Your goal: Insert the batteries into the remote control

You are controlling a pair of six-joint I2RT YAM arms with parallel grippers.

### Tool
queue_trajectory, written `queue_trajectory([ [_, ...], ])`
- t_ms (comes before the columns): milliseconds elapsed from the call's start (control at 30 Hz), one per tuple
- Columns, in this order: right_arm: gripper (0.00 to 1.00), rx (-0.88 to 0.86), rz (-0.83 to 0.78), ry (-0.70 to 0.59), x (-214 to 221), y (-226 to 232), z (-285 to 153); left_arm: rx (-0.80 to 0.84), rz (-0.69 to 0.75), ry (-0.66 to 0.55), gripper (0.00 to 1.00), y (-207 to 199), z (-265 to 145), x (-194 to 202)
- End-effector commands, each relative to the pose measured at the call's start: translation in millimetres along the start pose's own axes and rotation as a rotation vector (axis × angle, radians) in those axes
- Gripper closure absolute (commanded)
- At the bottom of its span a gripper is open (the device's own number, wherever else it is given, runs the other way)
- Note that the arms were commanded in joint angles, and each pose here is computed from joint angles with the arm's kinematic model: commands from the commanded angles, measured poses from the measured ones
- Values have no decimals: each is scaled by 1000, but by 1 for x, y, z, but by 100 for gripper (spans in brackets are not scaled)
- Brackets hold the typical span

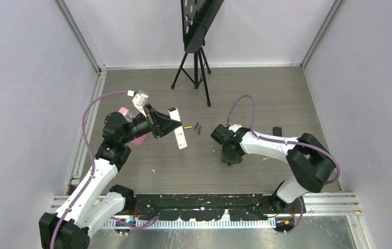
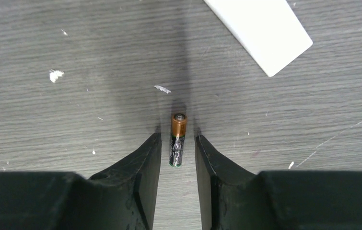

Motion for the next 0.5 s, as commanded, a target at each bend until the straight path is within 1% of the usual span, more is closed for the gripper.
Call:
queue_trajectory([
  [0,64,-4,40,-58,-8,-2,9,26,32,-44,100,-4,3,-8],
  [67,69,-9,37,-50,-7,-2,10,26,20,-39,100,-2,4,-5],
  [200,87,-10,33,-32,-4,-1,14,30,-8,-44,100,1,7,0],
  [300,96,-36,32,-46,-6,1,12,28,-32,-50,100,4,11,2],
  [400,99,-110,3,-126,-18,9,-5,27,-54,-59,100,7,15,4],
  [467,99,-169,-16,-218,-30,17,-30,27,-54,-64,100,7,16,4],
])
Point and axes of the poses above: each gripper's point midway between its finger pads, its own z axis out along the fingers, its own y axis along the line the jaws close on, x = y × z, the point moved 7 cm from there along -z, back along the fingers, and after that the axes turned 2 degrees about z, right-handed, at the moved point
